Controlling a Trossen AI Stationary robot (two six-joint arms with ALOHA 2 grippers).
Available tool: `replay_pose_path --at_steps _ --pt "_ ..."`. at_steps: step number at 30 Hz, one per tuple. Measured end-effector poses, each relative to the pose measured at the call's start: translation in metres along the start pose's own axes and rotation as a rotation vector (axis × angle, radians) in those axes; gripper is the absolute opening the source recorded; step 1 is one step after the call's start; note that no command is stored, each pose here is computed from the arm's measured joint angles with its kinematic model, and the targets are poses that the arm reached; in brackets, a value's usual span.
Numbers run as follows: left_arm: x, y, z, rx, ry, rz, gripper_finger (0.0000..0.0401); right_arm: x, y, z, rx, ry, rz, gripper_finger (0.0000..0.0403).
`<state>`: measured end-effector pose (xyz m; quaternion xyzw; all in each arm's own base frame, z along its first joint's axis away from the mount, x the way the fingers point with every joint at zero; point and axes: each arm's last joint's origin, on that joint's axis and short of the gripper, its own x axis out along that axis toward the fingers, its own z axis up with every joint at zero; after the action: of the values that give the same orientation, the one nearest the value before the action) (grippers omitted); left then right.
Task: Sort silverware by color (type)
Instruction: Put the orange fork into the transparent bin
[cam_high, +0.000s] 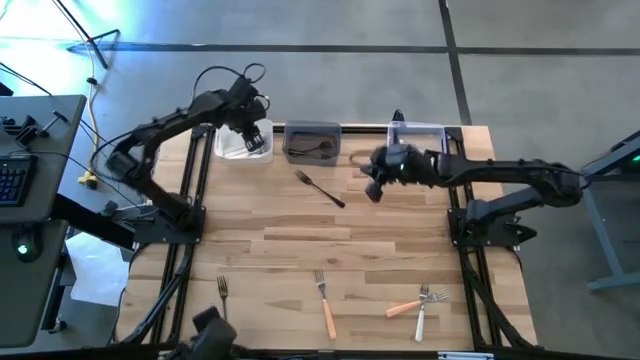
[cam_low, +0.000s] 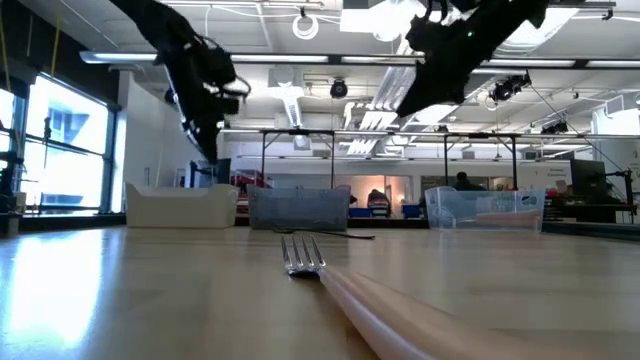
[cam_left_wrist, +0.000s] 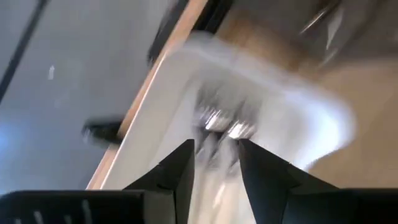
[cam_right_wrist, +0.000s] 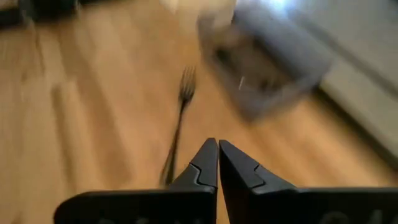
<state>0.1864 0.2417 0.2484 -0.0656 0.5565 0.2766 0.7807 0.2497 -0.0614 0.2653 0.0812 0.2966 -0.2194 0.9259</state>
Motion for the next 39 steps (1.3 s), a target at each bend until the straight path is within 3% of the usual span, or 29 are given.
replay_pose_path --at_steps 6,11,21,24,29,36,39 --pt "-0.026 -0.044 -0.004 -0.032 -0.382 -0.075 0.0071 -0.027 0.043 -0.017 0.16 0.229 -0.004 0.0" --pt "-0.023 -0.083 -0.014 -0.039 -0.634 -0.178 0.004 -0.05 0.07 -0.035 0.353 0.374 -0.017 0.0" --pt "-0.003 -0.129 -0.03 -0.046 -0.966 -0.376 0.0005 -0.079 0.111 -0.068 0.677 0.581 -0.038 0.0004" --pt "-0.002 -0.135 -0.033 -0.048 -1.065 -0.395 0.0001 -0.075 0.121 -0.075 0.689 0.58 -0.058 0.0023" --pt "0.003 -0.139 -0.042 -0.08 -1.175 -0.419 0.0 -0.053 0.132 -0.081 0.626 0.561 -0.088 0.0088" --pt "0.023 -0.137 -0.045 -0.105 -1.155 -0.387 0.0 -0.02 0.131 -0.082 0.553 0.566 -0.118 0.0187" --pt "0.03 -0.138 -0.044 -0.122 -1.144 -0.398 0.0 -0.014 0.129 -0.078 0.601 0.619 -0.066 0.0215"
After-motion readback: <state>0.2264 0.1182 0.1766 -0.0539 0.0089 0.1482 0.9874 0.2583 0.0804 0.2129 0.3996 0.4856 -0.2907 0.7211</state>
